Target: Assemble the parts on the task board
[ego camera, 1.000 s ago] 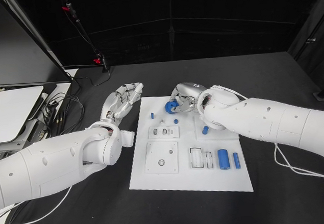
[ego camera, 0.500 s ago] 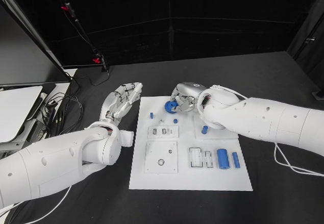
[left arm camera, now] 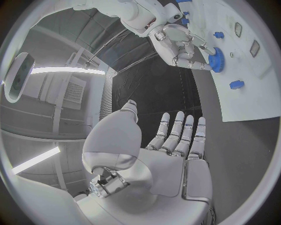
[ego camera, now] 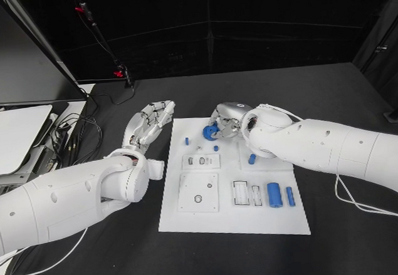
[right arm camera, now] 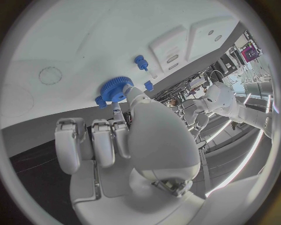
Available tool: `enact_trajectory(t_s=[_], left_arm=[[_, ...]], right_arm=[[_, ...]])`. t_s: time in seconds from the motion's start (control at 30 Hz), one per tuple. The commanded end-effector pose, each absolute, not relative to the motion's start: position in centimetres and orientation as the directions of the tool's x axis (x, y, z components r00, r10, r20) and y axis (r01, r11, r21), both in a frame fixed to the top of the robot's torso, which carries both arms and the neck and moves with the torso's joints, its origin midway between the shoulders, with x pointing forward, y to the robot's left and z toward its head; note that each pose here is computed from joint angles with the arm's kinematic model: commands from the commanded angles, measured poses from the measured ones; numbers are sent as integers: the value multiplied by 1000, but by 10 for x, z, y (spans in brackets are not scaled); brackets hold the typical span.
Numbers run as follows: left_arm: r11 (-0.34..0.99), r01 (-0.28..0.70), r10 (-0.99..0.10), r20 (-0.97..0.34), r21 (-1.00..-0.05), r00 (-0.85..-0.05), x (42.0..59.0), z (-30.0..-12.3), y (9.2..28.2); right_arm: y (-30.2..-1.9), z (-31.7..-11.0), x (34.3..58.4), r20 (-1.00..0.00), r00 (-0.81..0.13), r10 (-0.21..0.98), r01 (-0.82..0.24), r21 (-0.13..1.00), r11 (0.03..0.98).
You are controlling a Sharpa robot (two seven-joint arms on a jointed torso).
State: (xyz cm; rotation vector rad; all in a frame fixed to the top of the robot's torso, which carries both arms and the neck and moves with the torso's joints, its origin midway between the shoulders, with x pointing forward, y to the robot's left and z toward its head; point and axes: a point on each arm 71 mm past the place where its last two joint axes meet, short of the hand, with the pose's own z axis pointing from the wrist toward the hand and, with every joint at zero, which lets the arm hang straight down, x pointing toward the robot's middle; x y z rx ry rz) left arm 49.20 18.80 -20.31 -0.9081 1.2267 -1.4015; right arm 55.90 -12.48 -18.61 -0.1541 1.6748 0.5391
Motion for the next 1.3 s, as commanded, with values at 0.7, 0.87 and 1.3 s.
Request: enact_trajectory(t_s=[0.7,0.87,1.3], left_arm=[[-21,441,-975,-80,-897,-208,487,-185,187],[-21,441,-975,-79,-897,-209,487,-185,187],[-23,440,-974,-78,-898,-210,487,-186,188]], right_arm=[[-126,-188,559,-960,-211,185,-402,258,878],[-128,-174,555,-934,-116,337,-479,350,805],[-190,-138,527,-654,-67,754,-452,693,561]])
